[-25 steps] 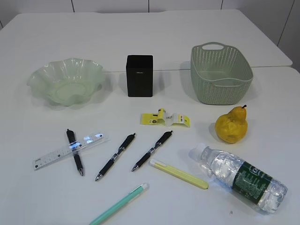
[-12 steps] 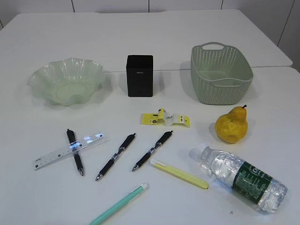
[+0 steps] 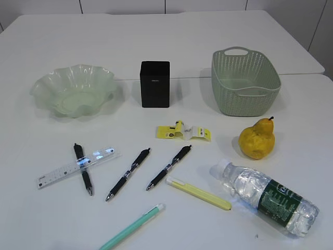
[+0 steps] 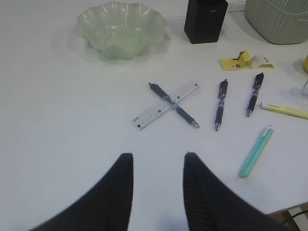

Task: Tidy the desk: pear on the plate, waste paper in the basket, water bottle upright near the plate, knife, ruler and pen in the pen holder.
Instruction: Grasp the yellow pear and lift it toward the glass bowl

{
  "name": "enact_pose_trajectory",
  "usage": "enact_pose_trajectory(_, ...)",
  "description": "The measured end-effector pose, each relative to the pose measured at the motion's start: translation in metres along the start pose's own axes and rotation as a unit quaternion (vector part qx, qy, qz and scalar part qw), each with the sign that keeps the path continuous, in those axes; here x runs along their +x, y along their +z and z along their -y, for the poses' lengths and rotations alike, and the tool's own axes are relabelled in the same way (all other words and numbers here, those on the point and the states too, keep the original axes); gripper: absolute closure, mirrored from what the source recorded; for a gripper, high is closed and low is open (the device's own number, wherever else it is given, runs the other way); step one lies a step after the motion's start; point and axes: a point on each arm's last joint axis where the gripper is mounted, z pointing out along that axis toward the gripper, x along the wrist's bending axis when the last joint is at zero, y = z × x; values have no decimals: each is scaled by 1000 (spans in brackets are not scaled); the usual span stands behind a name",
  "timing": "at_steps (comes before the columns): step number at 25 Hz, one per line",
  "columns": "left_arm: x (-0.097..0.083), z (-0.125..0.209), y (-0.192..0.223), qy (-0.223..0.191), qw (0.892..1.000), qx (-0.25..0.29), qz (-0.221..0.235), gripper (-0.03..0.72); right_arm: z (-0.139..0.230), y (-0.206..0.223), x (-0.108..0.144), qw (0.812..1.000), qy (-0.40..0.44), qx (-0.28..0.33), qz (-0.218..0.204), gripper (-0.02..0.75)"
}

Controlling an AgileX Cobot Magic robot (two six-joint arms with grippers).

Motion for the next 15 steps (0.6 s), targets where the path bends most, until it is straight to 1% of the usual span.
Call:
enact_pose_trajectory(1, 0, 0, 0, 1, 1000, 0, 0, 445, 0, 0, 0, 1000, 0, 0, 0, 332)
enact_pose_trajectory(3, 0, 0, 0, 1, 1000, 0, 1, 445, -8, 12, -1, 1000, -3, 31, -2, 332)
enact_pose_trajectory(7, -2, -1, 2, 9, 1000, 4, 12, 445, -16, 23, -2, 999, -1, 45, -2, 331)
enact_pose_trajectory(12, -2, -6, 10, 3, 999, 26, 21, 444, -25, 39, -3, 998, -1, 69, -3, 331)
enact_pose_trajectory(15, -4, -9, 14, 7, 999, 36, 37, 444, -30, 45, -4, 997, -2, 78, -5, 332)
